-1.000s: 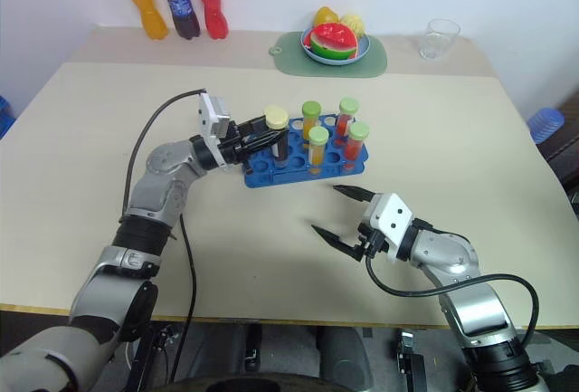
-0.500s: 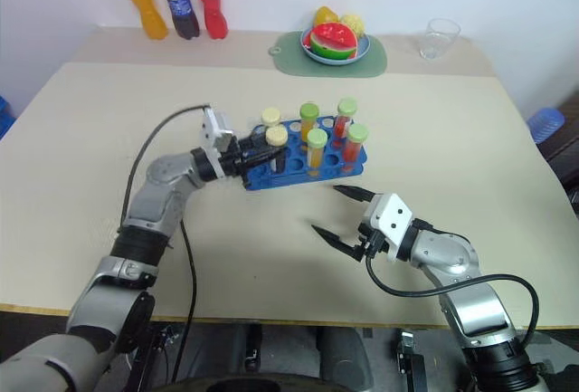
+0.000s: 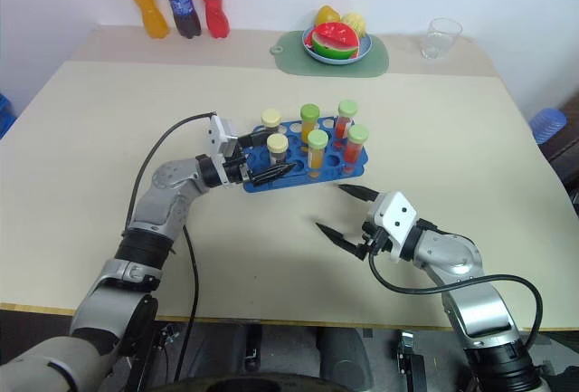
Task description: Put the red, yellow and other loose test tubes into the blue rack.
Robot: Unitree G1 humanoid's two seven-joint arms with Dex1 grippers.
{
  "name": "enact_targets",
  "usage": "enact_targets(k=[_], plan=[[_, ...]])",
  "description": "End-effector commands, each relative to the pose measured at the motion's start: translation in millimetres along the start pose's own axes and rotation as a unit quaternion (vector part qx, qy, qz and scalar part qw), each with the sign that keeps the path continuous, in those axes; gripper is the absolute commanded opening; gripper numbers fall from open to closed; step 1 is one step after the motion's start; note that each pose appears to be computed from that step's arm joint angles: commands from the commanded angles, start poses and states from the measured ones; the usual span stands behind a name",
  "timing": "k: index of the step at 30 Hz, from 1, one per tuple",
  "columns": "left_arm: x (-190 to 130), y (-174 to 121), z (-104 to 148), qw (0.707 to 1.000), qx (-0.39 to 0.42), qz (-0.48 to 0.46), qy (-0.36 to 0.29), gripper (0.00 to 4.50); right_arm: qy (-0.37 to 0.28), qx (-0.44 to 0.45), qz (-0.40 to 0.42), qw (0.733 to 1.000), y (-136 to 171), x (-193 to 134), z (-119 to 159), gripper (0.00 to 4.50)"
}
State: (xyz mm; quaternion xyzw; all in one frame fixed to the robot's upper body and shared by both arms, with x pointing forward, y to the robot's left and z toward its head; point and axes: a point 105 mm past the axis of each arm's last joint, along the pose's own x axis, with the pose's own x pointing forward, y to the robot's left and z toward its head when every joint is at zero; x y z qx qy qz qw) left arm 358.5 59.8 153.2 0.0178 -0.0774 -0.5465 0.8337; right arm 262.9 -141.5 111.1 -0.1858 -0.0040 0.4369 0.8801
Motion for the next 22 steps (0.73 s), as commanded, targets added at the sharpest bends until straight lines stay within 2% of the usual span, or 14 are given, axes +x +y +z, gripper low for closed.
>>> enact_targets(k=[1,6,8,16,22], plan=[[-7,3,33,0.998,0.021,0.009,-0.054,4.48,-0.019,-0.007,-0.014,1.000,-4,-5,12,4.41],[-30,6,66,0.992,0.053,0.051,-0.103,4.48,-0.013,-0.002,-0.021,1.000,-2,-12,11,4.41],[-47,15,70,0.989,0.057,0.094,-0.103,4.48,-0.010,0.001,-0.029,1.000,-3,-17,10,4.41],[-138,11,42,0.991,0.046,0.115,0.044,4.48,0.029,0.020,-0.076,0.996,-4,-58,2,4.41],[-172,-1,29,0.986,0.015,0.122,0.112,4.48,0.045,0.029,-0.091,0.994,-2,-76,1,4.41]])
